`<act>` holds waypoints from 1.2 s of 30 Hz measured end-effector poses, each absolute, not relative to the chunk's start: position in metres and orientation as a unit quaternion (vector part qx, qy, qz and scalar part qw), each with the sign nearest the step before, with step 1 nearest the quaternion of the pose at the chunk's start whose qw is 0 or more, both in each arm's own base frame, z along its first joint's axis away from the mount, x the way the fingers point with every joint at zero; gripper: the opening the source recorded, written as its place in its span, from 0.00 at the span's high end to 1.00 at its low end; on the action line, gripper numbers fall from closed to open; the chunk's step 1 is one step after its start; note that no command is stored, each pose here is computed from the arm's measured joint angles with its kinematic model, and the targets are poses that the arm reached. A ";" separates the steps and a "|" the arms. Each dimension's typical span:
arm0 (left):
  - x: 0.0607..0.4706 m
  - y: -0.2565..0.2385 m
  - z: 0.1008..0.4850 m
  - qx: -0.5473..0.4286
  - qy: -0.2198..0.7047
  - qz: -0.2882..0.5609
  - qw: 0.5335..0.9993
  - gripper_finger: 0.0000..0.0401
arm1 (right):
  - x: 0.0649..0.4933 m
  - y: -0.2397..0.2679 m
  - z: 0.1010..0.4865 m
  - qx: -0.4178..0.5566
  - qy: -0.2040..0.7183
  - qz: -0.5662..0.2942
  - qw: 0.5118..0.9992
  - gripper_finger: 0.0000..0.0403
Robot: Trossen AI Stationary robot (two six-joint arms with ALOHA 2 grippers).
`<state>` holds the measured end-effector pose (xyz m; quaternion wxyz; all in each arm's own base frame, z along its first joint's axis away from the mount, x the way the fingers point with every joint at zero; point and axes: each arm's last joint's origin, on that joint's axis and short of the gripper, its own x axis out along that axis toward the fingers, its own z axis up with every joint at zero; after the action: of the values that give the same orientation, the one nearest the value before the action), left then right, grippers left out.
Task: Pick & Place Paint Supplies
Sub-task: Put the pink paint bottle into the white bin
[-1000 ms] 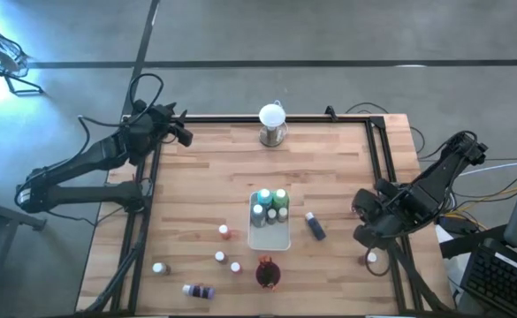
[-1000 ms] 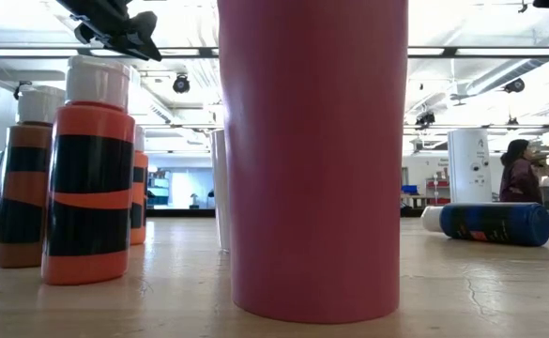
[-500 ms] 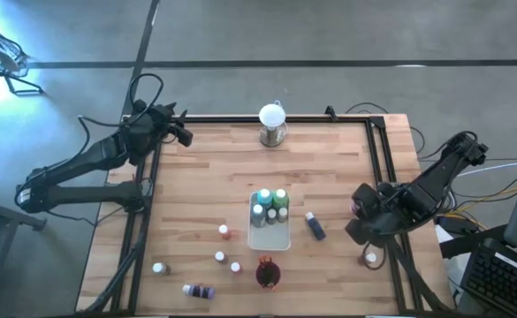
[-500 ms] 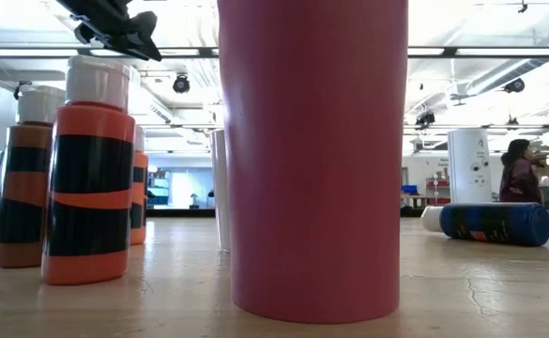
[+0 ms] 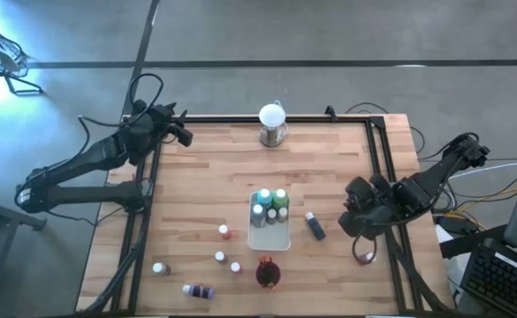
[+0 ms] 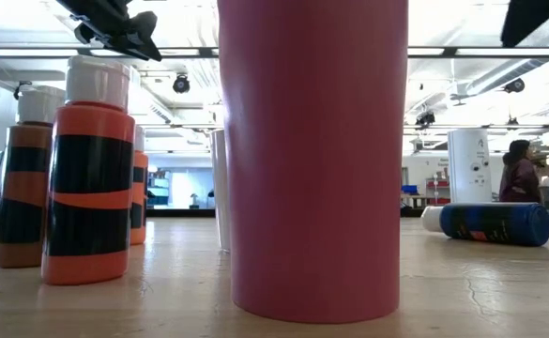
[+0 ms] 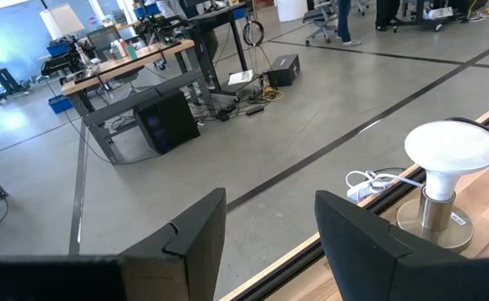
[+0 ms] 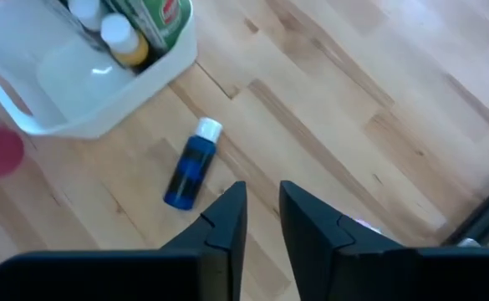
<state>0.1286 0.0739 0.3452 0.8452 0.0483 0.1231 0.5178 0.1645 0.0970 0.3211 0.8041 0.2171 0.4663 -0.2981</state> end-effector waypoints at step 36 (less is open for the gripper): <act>0.129 0.074 0.345 0.048 0.123 0.518 0.845 0.52 | 0.188 0.105 0.328 0.215 0.445 -0.170 0.853 0.52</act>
<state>0.1286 0.0739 0.3452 0.8453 0.0483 0.1232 0.5177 0.1882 0.1051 0.3283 0.8526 0.2146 0.4449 -0.1704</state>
